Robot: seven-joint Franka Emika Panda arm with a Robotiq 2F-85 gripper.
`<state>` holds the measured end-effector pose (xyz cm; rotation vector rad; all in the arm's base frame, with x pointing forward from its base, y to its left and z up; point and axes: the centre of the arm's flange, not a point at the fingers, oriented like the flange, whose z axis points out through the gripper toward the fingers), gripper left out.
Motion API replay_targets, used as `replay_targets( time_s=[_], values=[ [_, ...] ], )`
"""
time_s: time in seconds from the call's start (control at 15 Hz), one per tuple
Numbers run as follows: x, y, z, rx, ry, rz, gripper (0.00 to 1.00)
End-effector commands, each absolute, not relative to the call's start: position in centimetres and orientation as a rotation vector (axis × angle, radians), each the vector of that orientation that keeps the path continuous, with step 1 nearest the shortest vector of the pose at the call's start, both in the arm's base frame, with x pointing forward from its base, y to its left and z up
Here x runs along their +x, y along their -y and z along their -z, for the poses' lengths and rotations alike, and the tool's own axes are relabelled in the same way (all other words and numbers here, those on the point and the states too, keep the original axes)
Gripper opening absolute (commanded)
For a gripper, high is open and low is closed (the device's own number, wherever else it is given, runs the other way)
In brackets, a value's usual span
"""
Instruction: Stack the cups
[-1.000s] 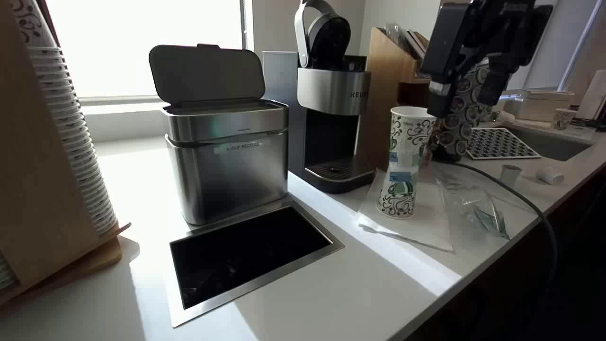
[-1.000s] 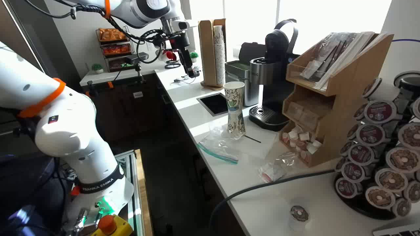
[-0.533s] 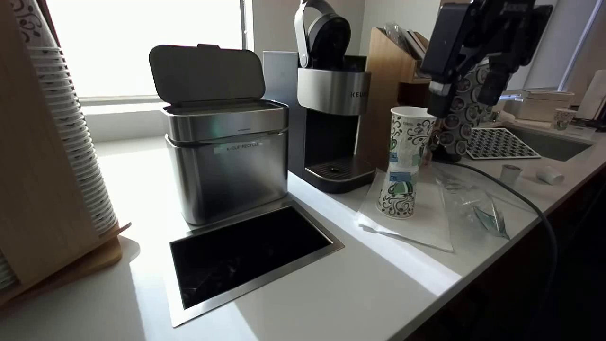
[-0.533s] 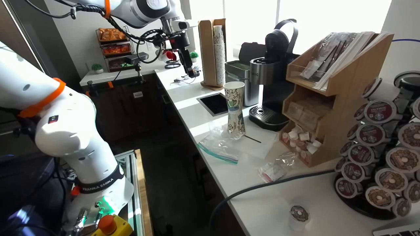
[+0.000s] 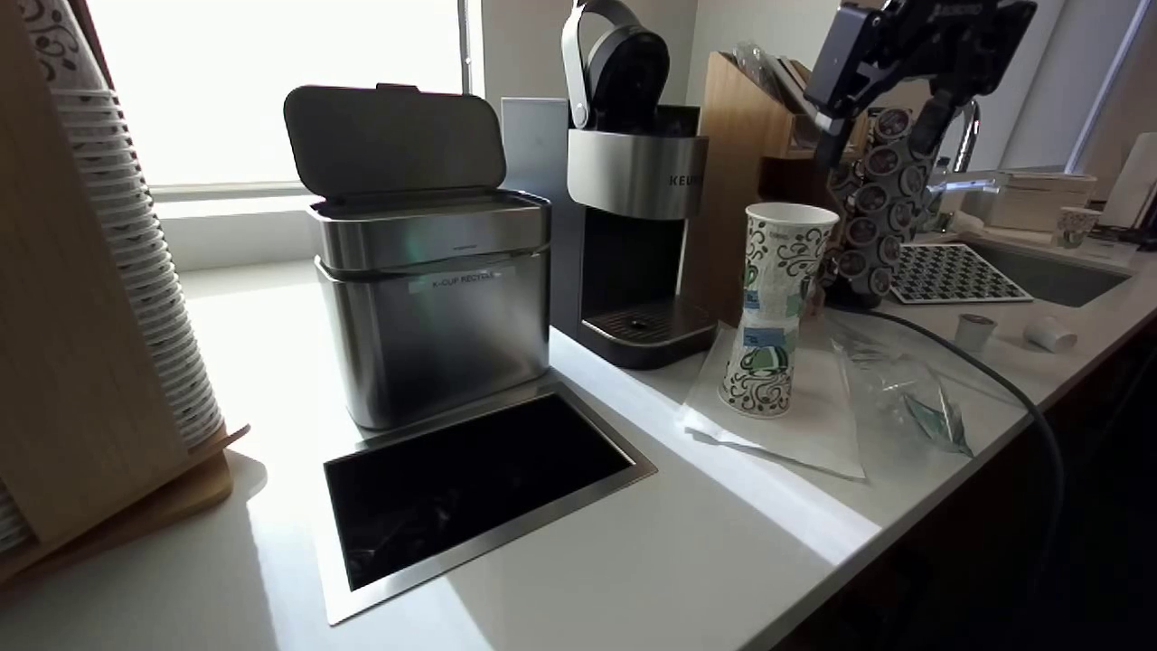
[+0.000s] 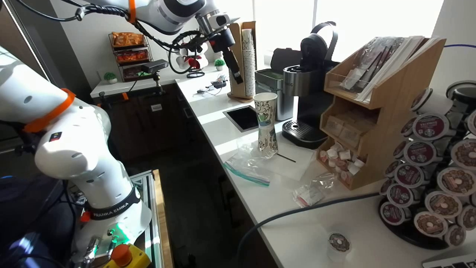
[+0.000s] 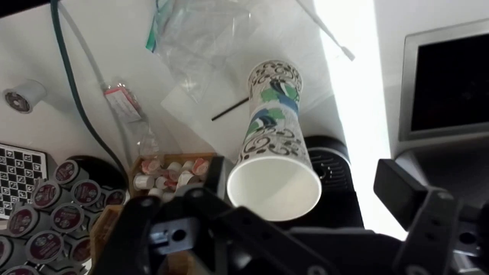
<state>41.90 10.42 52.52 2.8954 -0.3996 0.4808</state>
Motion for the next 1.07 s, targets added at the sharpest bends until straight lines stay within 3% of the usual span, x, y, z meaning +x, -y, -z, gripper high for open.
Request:
replay_targets(
  time_s=[0.0,0.33,1.0],
  values=[
    [42.7,-7.6,-51.8,2.908,0.509,-0.641,1.00],
    [43.7,-5.3,-51.1,2.910,0.602,-0.743,1.00],
    [44.1,-4.1,-47.8,2.919,0.607,-0.660,1.00]
  ],
)
